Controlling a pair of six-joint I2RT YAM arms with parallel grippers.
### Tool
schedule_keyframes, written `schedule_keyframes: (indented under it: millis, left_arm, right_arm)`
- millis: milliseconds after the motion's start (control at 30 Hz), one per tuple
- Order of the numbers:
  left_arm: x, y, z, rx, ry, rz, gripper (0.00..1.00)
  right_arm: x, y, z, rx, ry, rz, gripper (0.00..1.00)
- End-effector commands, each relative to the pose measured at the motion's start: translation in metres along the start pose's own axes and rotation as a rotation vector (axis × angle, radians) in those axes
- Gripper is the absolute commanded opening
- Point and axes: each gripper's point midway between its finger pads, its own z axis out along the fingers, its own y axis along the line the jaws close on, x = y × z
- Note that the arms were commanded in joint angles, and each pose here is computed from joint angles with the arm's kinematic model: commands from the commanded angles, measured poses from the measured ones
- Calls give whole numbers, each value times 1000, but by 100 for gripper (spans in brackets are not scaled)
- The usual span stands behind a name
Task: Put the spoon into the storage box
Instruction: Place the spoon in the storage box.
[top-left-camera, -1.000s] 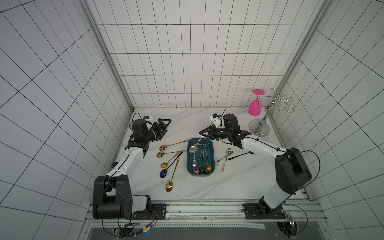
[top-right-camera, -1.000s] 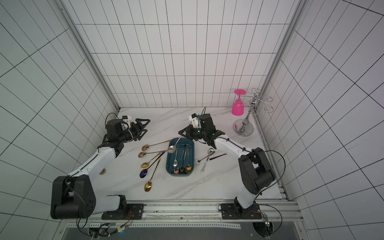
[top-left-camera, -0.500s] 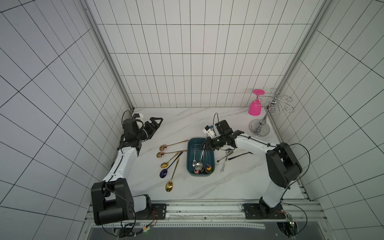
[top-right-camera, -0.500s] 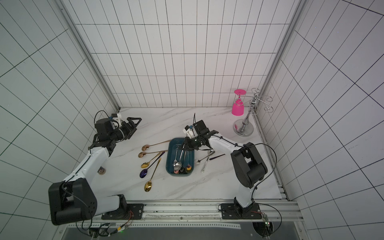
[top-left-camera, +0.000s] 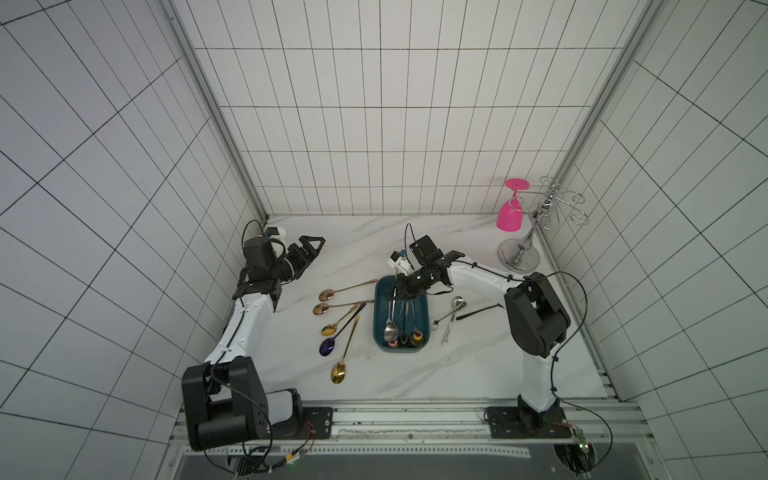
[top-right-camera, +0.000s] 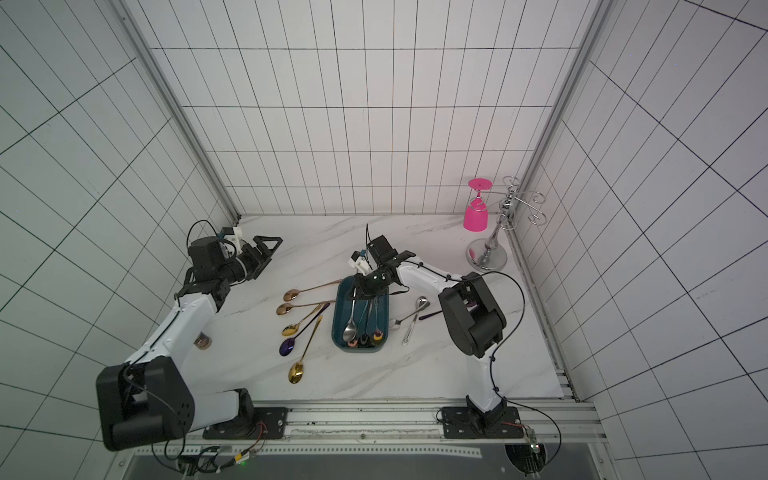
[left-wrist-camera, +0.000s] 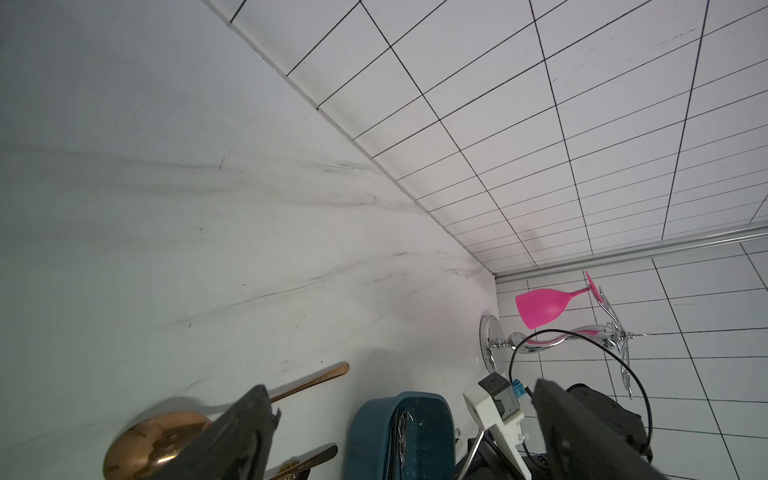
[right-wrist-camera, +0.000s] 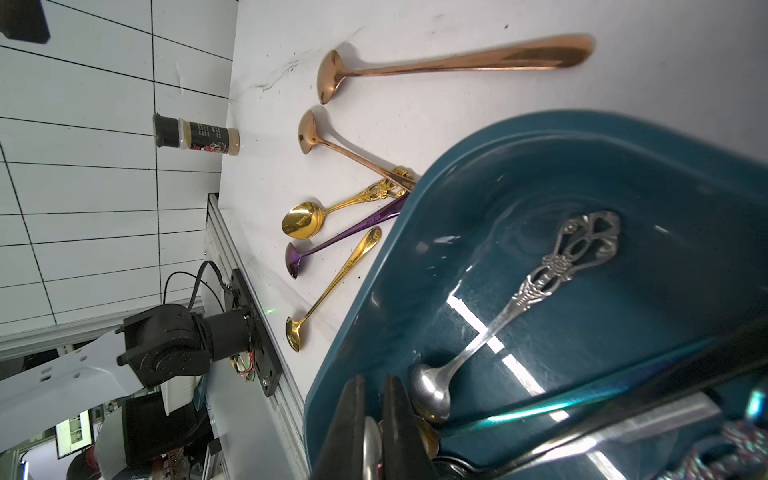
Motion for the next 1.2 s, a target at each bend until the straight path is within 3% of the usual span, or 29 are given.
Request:
schedule_keyframes:
  millis: [0, 200, 633, 867, 1000, 1167]
  left_arm:
    - [-9, -8, -5, 0, -25, 65, 99]
    - [-12, -10, -8, -14, -24, 108, 99]
    - [-20, -15, -22, -128, 6, 408, 98]
    - [-4, -12, -23, -182, 119, 637, 97]
    - [16, -5, -20, -228, 210, 842, 96]
    - [26, 13, -17, -346, 281, 994, 96]
  right_arm:
    - [-4, 1, 5, 25, 15, -19, 12]
    - [-5, -2, 3, 70, 12, -31, 26]
    - [-7, -2, -33, 199, -36, -68, 44]
    - [-7, -1, -64, 241, -105, -73, 46]
    - [-7, -4, -90, 280, -168, -73, 49]
    - [-4, -11, -128, 363, -255, -76, 57]
